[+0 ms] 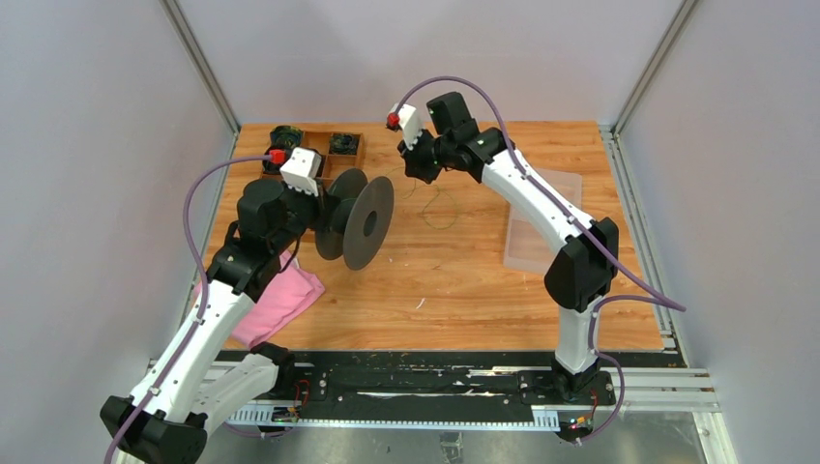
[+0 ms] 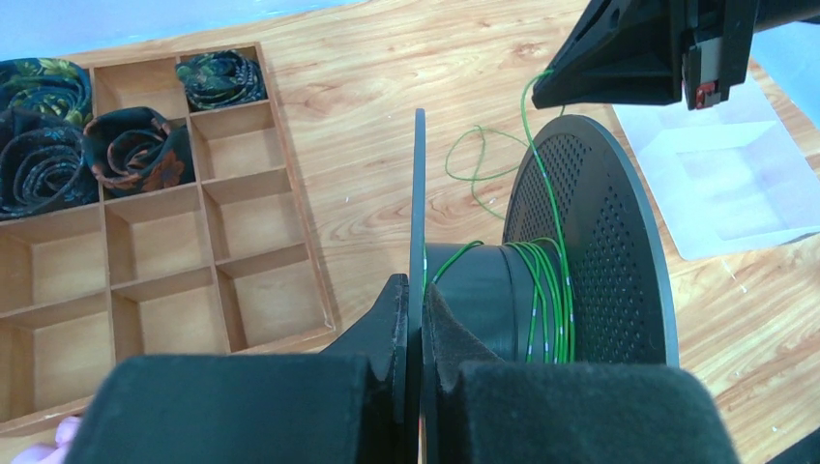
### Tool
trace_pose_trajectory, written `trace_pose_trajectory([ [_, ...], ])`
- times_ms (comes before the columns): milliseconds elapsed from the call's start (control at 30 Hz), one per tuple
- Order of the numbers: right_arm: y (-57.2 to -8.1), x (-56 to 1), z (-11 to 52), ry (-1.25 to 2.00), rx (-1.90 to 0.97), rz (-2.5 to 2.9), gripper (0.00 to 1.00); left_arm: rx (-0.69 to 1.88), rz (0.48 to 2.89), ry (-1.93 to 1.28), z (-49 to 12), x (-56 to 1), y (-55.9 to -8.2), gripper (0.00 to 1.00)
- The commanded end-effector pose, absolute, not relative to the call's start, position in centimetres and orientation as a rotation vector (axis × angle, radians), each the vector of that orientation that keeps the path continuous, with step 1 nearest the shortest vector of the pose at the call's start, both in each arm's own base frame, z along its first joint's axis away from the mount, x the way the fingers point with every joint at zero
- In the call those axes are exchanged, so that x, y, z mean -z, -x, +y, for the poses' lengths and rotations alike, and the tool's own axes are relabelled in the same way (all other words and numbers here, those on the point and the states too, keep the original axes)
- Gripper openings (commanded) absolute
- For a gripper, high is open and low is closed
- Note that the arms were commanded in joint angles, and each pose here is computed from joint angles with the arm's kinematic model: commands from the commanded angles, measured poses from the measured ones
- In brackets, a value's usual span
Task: Wrap the cables
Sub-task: Wrap the cable around the cable reel.
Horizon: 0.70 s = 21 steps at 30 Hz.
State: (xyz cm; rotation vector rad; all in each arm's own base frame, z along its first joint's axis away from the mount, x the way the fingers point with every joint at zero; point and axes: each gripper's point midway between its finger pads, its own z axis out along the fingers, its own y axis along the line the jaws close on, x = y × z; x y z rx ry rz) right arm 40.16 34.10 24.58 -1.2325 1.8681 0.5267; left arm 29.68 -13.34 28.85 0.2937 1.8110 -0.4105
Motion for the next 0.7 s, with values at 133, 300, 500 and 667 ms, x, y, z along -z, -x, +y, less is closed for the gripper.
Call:
trace_pose_trajectory([
  [133, -39.6, -24.0, 33.3, 1.204, -0.551, 1.882, 0.01, 0.444, 1.67, -0.258, -13.3, -33.6, -29.8, 0.0],
  [300, -39.3, -23.4, 33.0, 1.205, -0.554, 1.888, 0.01, 0.452, 1.668, -0.258, -13.4, -33.7, -29.8, 0.0],
  [500, -39.1, -23.1, 32.6, 1.2, -0.555, 1.898, 0.01, 0.436, 1.666, -0.245, -13.1, -34.0, -30.0, 0.0],
  [667, -38.8, -22.6, 32.5, 1.195, -0.574, 1.902, 0.01, 0.416, 1.655, -0.233, -12.7, -34.8, -30.0, 0.0],
])
